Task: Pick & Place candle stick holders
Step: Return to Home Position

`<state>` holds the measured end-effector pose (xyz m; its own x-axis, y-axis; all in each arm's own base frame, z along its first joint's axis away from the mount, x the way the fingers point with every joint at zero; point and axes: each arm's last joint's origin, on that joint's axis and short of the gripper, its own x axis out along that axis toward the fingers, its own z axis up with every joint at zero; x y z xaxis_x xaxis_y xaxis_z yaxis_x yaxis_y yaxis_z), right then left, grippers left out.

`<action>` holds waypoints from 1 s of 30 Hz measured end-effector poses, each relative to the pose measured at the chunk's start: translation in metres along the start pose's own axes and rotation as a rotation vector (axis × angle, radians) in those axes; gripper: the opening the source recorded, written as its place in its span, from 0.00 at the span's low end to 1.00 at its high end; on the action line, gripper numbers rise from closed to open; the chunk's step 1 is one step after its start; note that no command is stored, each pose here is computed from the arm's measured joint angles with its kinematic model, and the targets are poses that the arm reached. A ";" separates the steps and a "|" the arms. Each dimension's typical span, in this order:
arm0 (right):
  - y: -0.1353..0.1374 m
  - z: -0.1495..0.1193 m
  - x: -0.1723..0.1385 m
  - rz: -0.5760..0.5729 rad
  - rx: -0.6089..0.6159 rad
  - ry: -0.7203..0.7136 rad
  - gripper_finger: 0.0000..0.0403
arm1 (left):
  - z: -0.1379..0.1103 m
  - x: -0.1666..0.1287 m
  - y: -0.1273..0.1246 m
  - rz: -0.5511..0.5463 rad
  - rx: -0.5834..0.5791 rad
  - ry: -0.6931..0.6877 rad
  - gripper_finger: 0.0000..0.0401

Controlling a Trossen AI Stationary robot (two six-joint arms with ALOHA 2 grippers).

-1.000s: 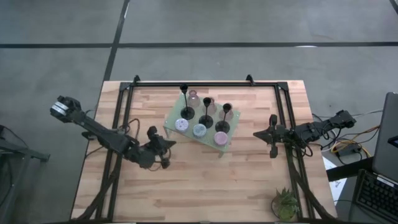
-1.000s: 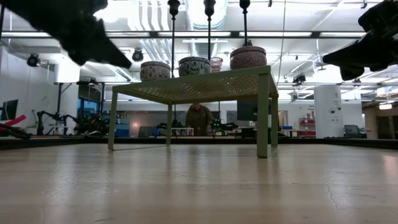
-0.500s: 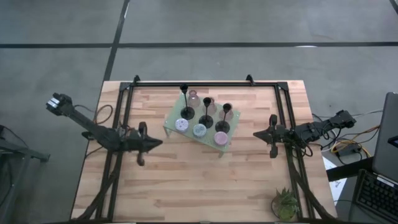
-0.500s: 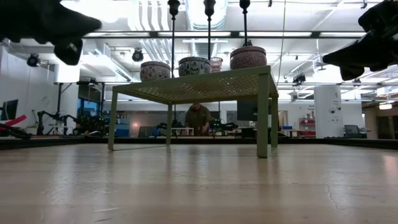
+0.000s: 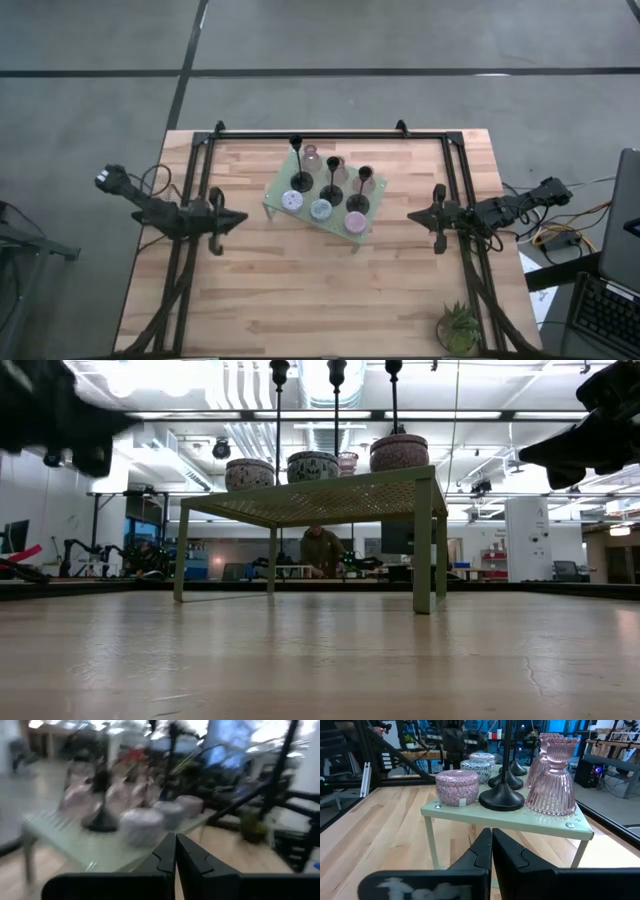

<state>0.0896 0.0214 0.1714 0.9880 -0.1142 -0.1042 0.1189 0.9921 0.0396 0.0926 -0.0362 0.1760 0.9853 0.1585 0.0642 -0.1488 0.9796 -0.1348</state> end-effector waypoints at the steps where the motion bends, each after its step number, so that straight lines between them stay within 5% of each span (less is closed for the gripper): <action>1: 0.000 0.000 0.000 0.000 0.000 0.001 0.02 | -0.003 -0.001 0.002 0.032 -0.007 0.024 0.04; 30: 0.000 0.000 0.000 0.000 0.000 0.000 0.02 | -0.003 -0.004 0.002 -0.056 0.095 0.023 0.05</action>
<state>0.0896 0.0214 0.1714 0.9880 -0.1142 -0.1042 0.1189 0.9921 0.0396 0.0882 -0.0349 0.1723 0.9937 0.1017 0.0465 -0.1000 0.9943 -0.0369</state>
